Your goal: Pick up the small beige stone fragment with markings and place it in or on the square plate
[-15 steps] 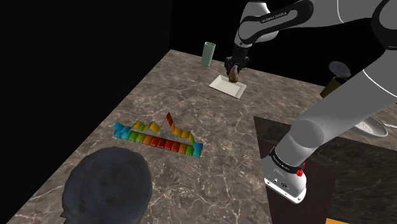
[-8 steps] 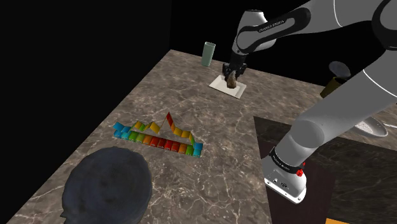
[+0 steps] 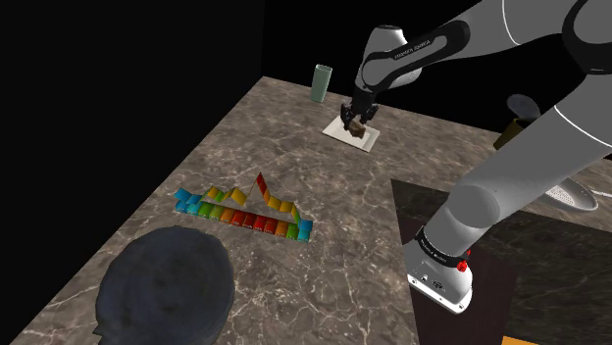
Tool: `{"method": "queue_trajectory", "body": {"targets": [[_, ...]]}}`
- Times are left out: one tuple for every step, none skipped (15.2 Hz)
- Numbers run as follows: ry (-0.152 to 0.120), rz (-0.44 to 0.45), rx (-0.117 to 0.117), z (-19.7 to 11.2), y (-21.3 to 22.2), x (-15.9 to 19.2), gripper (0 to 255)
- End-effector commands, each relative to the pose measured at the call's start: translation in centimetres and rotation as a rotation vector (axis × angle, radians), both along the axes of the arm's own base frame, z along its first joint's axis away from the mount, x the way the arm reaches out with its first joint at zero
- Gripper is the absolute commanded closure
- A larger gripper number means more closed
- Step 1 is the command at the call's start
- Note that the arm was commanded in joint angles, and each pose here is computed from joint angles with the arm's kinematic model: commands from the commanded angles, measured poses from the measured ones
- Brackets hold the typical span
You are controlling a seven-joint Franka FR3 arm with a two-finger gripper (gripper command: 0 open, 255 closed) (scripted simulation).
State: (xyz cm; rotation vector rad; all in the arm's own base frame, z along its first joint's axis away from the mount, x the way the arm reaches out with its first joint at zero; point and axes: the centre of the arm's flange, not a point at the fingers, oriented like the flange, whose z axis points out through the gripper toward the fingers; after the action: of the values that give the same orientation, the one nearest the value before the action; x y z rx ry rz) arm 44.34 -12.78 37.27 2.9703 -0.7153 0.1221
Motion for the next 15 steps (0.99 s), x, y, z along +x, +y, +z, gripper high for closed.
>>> {"method": "queue_trajectory", "body": {"targets": [[0.018, -0.002, 0.004, -0.5, 0.0, -0.2, 255], [0.018, -0.002, 0.004, -0.5, 0.0, -0.2, 255], [0.018, -0.002, 0.004, -0.5, 0.0, -0.2, 255], [0.018, -0.002, 0.004, -0.5, 0.0, -0.2, 255], [0.018, -0.002, 0.004, -0.6, 0.0, -0.2, 0], [0.018, -0.002, 0.004, -0.6, 0.0, -0.2, 0], [0.018, -0.002, 0.004, -0.6, 0.0, -0.2, 0], [0.018, -0.002, 0.004, -0.6, 0.0, -0.2, 0], [0.018, -0.002, 0.004, -0.6, 0.0, -0.2, 0], [0.018, -0.002, 0.004, -0.5, 0.0, -0.2, 0], [0.018, -0.002, 0.004, 0.8, 0.1, -0.3, 0], [0.018, -0.002, 0.004, 2.1, 0.3, -0.4, 0], [0.018, -0.002, 0.004, 3.4, 0.4, -0.4, 0], [0.018, -0.002, 0.004, 4.5, 0.5, -0.4, 0], [0.018, -0.002, 0.004, 4.5, 0.5, -0.4, 0]]}}
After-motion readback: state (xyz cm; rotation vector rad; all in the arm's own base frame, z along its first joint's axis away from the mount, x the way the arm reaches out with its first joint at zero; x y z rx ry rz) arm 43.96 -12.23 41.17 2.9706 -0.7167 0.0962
